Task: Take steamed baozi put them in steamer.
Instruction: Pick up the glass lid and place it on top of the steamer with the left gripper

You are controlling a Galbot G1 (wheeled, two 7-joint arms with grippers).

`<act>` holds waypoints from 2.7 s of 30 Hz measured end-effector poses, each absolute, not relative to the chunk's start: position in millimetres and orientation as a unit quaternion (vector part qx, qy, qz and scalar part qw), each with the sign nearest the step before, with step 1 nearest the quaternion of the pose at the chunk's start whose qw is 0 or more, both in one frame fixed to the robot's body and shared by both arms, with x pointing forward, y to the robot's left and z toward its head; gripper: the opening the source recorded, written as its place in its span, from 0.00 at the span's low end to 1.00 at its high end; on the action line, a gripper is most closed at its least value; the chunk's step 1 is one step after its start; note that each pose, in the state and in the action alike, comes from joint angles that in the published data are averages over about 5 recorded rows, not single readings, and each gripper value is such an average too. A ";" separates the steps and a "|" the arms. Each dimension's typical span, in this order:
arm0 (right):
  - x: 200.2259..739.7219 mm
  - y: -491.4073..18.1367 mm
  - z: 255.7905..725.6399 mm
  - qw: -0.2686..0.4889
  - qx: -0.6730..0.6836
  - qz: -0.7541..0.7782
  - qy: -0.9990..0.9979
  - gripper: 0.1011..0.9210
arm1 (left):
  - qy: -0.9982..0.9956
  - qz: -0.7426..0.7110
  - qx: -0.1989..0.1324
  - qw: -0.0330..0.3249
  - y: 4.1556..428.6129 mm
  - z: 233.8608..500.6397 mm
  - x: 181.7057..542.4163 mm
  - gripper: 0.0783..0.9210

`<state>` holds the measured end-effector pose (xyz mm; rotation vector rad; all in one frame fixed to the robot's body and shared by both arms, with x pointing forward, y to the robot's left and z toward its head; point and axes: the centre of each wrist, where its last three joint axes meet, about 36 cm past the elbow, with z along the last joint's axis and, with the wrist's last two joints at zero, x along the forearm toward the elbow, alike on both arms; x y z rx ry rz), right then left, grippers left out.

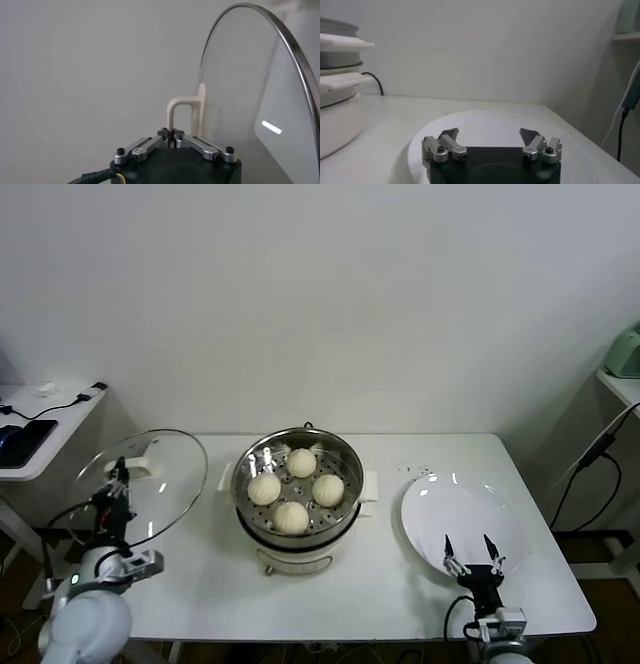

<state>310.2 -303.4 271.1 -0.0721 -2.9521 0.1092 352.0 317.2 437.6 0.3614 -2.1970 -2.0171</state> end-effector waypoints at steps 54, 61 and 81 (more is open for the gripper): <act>296.2 -307.0 255.8 0.056 -0.051 0.038 -0.996 0.88 | -0.725 -0.686 0.040 0.049 35.4 425.4 391.4 0.06; 296.6 -307.1 255.2 0.053 -0.051 0.039 -0.997 0.88 | -0.720 -0.691 0.043 0.053 35.7 420.2 397.0 0.06; 294.7 -303.7 249.5 0.045 -0.044 0.043 -0.997 0.88 | -0.718 -0.692 0.040 0.053 36.7 410.1 394.2 0.18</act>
